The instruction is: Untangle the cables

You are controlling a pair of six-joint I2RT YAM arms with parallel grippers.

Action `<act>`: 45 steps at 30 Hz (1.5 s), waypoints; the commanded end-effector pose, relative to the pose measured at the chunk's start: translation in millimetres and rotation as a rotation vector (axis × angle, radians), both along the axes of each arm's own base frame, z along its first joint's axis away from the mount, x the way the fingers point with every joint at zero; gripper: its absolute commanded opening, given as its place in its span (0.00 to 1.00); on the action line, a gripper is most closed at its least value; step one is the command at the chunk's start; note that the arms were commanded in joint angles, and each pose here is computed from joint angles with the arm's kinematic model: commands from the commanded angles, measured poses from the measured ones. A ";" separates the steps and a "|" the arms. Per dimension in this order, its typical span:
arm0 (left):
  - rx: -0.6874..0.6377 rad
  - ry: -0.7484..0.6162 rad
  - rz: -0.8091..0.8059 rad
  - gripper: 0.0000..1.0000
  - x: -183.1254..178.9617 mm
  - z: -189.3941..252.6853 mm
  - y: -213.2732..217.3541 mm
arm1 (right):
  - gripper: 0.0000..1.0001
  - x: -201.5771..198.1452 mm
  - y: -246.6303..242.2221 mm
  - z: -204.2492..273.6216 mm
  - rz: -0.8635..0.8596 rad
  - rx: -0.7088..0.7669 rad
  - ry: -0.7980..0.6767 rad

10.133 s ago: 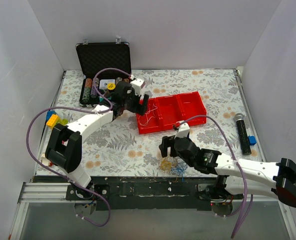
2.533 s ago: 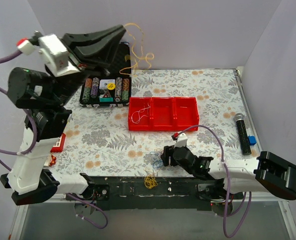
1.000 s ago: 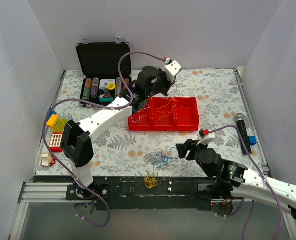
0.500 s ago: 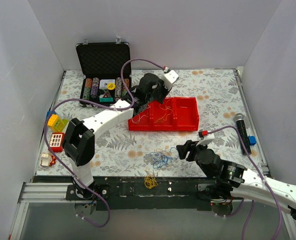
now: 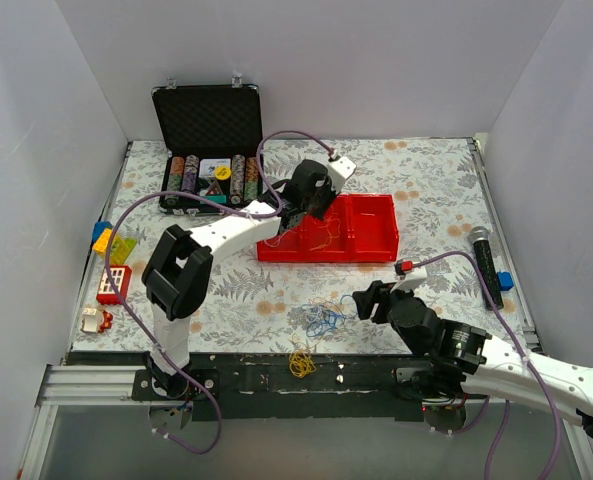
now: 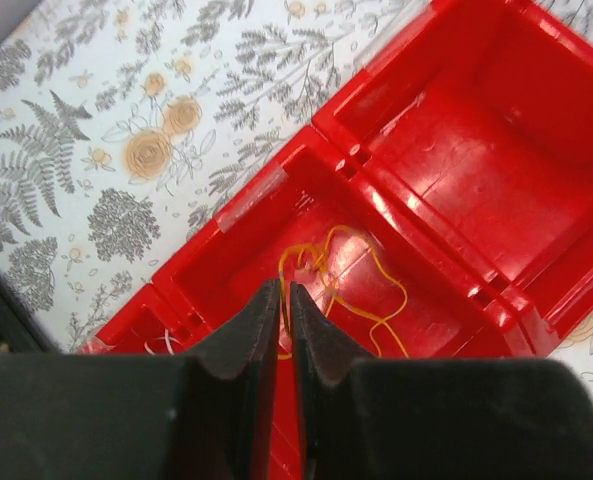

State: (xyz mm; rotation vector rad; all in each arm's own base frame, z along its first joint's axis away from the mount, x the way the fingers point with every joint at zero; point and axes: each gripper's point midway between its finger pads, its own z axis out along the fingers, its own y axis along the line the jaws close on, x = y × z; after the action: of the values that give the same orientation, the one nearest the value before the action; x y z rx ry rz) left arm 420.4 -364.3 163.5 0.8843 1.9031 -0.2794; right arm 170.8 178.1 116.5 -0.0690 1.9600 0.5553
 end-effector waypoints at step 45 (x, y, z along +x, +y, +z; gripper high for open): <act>0.129 0.605 -0.888 0.71 -316.4 -77.1 73.6 | 0.72 4.9 9.7 15.9 -0.014 0.023 -0.004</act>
State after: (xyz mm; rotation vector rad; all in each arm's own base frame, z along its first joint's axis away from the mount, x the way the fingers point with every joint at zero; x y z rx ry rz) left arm 110.5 -279.7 92.8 1.8677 1.9890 -1.0206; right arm 170.4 179.1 106.3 -0.0973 2.0013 0.5085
